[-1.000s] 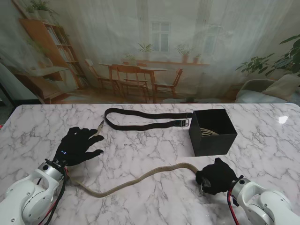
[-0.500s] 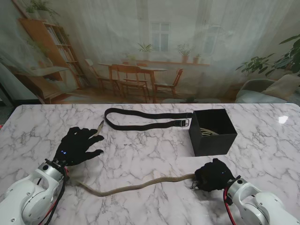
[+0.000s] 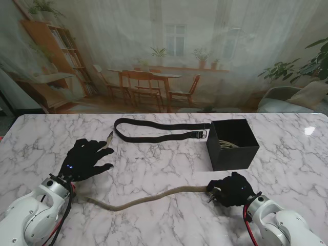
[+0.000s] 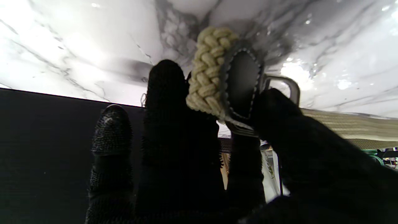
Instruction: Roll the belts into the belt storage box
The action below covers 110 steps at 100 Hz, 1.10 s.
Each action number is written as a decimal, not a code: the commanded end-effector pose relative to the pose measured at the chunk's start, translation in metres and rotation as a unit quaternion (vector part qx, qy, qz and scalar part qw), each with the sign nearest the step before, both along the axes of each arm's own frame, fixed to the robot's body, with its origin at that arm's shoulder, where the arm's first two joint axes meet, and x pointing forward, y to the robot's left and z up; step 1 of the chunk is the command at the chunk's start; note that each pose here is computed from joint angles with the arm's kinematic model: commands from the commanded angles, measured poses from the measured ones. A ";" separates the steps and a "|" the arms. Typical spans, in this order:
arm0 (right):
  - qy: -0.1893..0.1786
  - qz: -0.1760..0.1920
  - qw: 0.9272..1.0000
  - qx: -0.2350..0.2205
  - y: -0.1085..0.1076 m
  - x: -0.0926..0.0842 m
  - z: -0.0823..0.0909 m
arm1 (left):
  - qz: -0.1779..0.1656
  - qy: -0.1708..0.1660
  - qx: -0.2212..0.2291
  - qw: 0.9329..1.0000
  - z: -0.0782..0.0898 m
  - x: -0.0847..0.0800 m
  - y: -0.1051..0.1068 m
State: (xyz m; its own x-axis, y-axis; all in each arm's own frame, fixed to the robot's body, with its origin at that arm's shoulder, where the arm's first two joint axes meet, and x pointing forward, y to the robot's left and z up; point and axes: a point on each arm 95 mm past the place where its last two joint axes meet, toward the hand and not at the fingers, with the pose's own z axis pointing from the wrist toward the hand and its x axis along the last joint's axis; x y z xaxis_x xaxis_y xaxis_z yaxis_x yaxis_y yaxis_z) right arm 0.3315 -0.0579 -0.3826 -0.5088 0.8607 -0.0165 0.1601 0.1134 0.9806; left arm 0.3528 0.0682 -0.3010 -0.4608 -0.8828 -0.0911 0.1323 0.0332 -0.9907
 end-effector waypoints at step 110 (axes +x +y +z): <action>-0.102 0.003 0.993 -0.065 -0.004 -0.002 -0.007 | -0.004 0.004 -0.002 1.000 -0.002 0.000 -0.001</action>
